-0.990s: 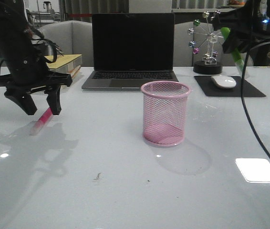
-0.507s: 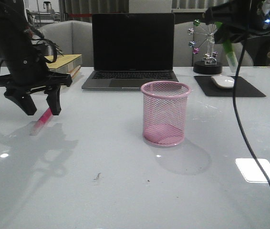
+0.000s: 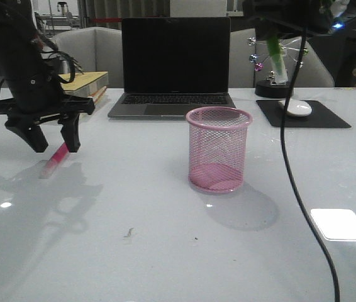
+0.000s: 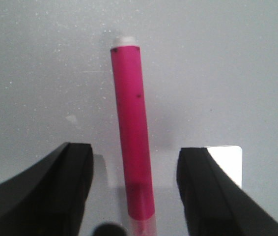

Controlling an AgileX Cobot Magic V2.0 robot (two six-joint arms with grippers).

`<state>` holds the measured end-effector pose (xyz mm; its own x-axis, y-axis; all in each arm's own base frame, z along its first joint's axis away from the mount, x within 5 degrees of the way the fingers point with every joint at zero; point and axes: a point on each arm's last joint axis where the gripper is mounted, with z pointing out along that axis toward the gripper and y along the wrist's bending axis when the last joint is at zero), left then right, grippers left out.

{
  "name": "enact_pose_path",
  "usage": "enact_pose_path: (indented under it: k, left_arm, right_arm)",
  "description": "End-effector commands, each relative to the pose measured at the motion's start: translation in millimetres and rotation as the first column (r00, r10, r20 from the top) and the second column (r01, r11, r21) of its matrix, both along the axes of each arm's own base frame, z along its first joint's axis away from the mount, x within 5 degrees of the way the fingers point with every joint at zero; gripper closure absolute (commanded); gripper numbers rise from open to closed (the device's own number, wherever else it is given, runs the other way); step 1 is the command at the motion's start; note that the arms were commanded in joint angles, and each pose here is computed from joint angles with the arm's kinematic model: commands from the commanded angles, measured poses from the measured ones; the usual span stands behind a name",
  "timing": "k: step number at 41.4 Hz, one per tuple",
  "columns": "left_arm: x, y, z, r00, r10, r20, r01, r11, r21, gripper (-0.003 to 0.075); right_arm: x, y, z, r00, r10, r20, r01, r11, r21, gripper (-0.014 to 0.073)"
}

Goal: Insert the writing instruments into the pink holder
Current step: 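Lower the green highlighter into the pink holder and open the right gripper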

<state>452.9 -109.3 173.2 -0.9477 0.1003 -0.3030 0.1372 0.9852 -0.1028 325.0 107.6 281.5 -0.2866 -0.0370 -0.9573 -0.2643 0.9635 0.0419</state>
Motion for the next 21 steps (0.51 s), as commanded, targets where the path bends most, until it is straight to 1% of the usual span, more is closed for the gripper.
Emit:
enact_pose_path:
  k: [1, 11, 21]
  left_arm:
    - [2, 0, 38, 0.994, 0.015, 0.107, -0.012, 0.999, -0.033, 0.0274]
    - [2, 0, 38, 0.994, 0.015, 0.107, -0.012, 0.999, -0.033, 0.0274]
    - [2, 0, 38, 0.994, 0.015, 0.107, -0.012, 0.999, -0.033, 0.0274]
  right_arm:
    - [-4, 2, 34, 0.984, -0.013, 0.178, 0.005, 0.999, 0.045, 0.0543]
    - [-7, 14, 36, 0.977, 0.014, 0.213, -0.026, 0.998, 0.053, 0.0543]
    - [-5, 26, 24, 0.982, 0.044, 0.184, -0.054, 0.997, 0.049, 0.0543]
